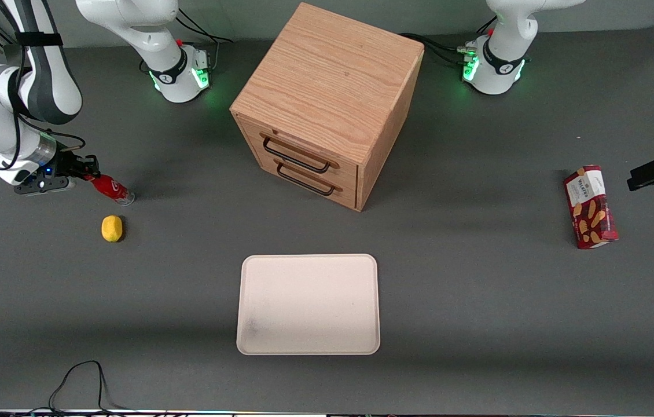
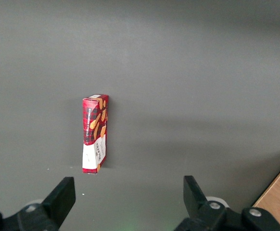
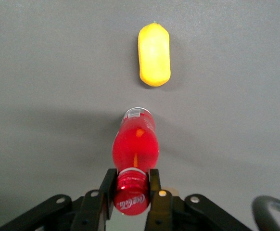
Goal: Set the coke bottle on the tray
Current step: 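Lift the red bottle with the right gripper off the table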
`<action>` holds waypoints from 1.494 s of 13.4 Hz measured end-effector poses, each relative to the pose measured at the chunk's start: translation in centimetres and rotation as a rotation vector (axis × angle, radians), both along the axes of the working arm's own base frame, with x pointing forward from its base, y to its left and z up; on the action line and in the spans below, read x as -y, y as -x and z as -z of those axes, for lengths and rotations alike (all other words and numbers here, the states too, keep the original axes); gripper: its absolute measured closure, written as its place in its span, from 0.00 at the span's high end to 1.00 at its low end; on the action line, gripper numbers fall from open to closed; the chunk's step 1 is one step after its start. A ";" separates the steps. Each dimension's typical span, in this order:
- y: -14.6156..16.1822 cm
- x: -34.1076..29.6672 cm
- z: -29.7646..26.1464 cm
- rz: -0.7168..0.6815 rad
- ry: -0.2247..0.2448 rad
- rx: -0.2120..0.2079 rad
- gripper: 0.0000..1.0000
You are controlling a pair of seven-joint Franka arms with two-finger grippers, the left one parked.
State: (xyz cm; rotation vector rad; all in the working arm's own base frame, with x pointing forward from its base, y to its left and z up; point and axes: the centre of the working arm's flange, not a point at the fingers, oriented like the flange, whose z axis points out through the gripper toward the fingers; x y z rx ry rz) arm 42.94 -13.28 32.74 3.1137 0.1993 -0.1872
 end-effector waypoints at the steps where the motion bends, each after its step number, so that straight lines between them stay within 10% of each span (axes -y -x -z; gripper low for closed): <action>1: 0.0 0.0 0.0 -0.001 0.000 0.000 0.31; 9: -0.6 0.3 -2.2 0.003 -0.002 -0.014 0.31; 20: -7.3 -0.8 -21.4 0.024 0.036 -0.096 0.31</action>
